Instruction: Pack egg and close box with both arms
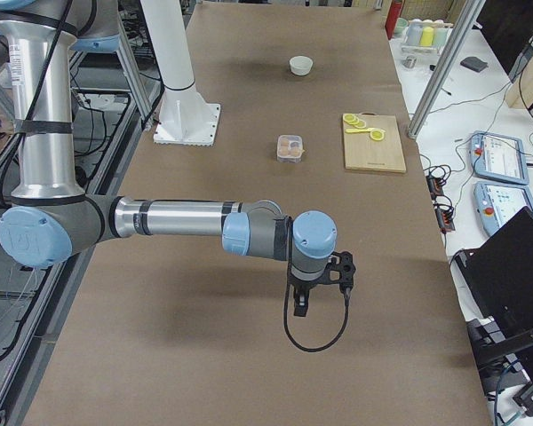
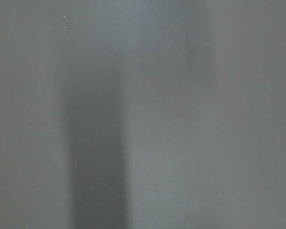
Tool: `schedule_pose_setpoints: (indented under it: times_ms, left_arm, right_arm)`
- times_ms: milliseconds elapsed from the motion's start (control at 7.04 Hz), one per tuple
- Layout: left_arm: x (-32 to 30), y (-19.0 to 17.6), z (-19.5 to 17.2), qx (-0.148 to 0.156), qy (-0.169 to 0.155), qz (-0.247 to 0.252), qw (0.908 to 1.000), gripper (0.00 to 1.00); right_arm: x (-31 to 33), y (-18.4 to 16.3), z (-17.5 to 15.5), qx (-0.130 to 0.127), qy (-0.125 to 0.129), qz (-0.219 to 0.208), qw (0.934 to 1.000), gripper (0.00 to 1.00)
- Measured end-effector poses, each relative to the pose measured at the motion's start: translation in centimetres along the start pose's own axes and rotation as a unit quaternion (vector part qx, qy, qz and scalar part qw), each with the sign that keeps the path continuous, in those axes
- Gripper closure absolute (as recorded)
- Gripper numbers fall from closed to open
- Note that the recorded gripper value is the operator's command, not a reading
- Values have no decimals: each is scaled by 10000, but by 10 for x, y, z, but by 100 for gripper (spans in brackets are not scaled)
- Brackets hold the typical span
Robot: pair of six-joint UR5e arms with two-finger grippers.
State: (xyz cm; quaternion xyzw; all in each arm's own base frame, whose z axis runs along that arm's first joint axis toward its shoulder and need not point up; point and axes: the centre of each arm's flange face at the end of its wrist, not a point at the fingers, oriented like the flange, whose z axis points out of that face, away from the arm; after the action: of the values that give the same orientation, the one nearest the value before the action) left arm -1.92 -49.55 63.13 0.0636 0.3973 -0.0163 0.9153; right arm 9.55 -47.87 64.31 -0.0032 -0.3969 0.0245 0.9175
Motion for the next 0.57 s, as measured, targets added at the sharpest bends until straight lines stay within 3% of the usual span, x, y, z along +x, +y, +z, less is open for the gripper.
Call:
schedule_pose_setpoints:
  times_ms: [568]
  left_arm:
    - [-4,3,1,-8,-72,-33,10000,2]
  right_arm:
    - [0,1,0,-3,-17,4,10000,0]
